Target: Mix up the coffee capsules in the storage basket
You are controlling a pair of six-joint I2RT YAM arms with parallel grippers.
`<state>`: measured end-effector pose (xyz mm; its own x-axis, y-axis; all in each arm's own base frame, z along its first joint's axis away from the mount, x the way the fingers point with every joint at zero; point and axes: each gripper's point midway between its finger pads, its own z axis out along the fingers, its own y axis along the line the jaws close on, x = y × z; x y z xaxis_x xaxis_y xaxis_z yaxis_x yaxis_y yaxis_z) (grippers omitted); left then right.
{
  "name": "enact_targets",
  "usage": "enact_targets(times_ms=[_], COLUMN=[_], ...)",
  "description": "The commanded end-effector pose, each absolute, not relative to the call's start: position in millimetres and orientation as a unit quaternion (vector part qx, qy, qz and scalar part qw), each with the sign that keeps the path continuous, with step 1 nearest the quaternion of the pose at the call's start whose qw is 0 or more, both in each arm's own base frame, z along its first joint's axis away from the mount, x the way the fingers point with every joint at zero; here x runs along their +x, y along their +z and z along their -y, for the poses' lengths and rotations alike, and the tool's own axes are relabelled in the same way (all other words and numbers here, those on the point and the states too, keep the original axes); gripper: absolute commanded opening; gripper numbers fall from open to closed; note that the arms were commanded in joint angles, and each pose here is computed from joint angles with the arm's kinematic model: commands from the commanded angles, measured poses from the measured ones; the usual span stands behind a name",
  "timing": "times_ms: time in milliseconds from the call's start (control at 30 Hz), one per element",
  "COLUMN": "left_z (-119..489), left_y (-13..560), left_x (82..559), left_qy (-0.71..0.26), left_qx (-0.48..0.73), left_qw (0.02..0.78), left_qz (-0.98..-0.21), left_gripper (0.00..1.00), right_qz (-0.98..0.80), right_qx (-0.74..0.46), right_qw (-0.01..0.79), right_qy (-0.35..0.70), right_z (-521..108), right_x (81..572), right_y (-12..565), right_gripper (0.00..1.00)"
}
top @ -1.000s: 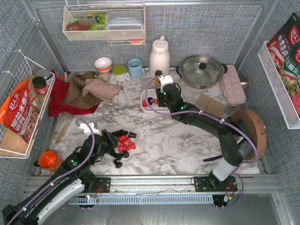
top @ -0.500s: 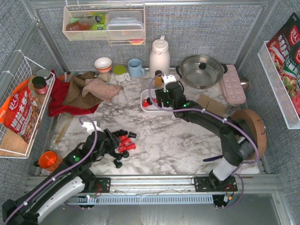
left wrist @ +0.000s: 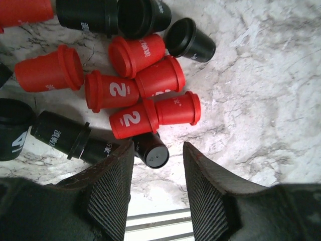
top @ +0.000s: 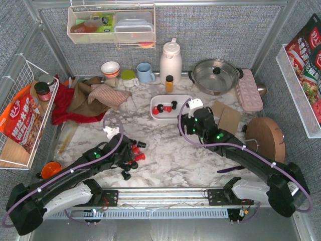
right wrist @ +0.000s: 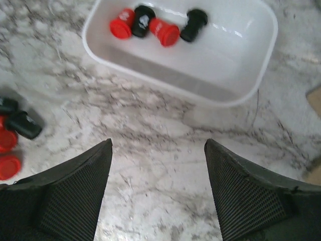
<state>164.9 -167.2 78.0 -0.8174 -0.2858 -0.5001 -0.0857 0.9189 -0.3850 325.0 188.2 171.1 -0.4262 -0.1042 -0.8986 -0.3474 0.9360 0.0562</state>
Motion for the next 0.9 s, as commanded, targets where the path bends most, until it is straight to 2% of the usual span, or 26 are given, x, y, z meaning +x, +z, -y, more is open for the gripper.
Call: enact_targets(times_ms=[0, 400, 567, 867], left_z=[161, 182, 177, 171], left_y=[69, 58, 48, 40], left_x=[158, 152, 148, 145], left_qy=[-0.128, -0.081, -0.031, 0.013], left_qx=[-0.097, -0.056, -0.042, -0.025], left_qw=[0.269, 0.247, 0.228, 0.218], left_qz=[-0.950, -0.964, -0.972, -0.976], left_gripper=[0.53, 0.55, 0.55, 0.49], right_qz=[-0.842, -0.848, -0.846, -0.847], right_qx=[-0.125, -0.127, -0.125, -0.126], right_qw=[0.514, 0.499, 0.503, 0.501], right_qy=[0.107, 0.124, 0.125, 0.126], right_z=[-176, -182, -181, -182], right_x=[313, 310, 309, 309], right_y=[157, 144, 146, 144], right_gripper=[0.79, 0.81, 0.82, 0.82])
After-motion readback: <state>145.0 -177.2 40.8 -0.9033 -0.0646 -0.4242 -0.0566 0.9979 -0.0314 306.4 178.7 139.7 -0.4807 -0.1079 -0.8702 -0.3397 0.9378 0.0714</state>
